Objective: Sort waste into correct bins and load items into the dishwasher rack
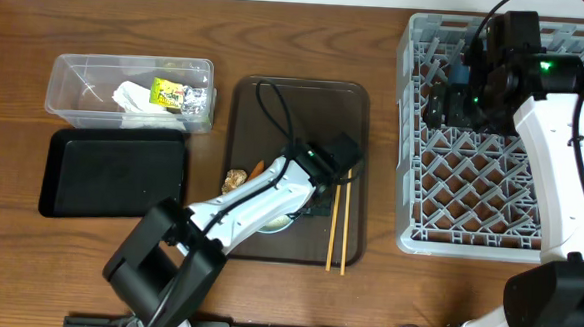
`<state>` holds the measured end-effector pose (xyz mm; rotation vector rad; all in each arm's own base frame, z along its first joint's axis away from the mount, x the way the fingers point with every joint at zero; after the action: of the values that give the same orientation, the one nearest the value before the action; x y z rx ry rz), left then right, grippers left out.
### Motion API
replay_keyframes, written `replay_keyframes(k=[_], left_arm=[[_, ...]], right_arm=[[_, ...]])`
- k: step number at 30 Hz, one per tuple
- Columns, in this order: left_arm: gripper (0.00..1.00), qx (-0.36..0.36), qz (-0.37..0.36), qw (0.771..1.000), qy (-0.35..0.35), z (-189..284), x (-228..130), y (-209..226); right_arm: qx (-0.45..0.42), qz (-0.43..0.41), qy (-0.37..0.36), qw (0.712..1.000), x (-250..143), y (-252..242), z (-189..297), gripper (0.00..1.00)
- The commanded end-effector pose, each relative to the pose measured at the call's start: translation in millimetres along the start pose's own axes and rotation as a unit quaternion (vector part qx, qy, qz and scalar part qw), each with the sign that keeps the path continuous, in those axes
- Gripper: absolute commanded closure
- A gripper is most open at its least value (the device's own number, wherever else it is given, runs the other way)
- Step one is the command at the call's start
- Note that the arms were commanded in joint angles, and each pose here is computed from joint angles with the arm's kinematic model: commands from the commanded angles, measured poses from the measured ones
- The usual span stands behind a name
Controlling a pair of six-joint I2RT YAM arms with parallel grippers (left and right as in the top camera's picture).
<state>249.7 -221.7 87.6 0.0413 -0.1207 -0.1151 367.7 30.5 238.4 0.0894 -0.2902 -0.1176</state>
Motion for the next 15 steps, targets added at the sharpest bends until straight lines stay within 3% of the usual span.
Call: replay_keyframes(k=[1,15], left_arm=[[0.94,0.005,-0.016,0.999,-0.031,15.2,9.2,3.4],[0.94,0.018,-0.019,1.000,-0.013,15.1,5.0,12.2]], right_arm=[[-0.003,-0.010,-0.009,1.000,0.0,-8.1,7.2,0.02],[-0.003,-0.010,-0.009,1.000,-0.2,-8.1,7.2,0.02]])
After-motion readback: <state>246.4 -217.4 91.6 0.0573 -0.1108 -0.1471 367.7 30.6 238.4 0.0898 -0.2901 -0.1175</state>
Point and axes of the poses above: each gripper's point midway between its finger pads, its own z axis back along the fingers, its own y axis along the line the jaws close on, x = y × z, the point moved 5 cm from there along z, back along the fingers, and after that the axes turned 4 degrees about -z, right-handed, at the moved point
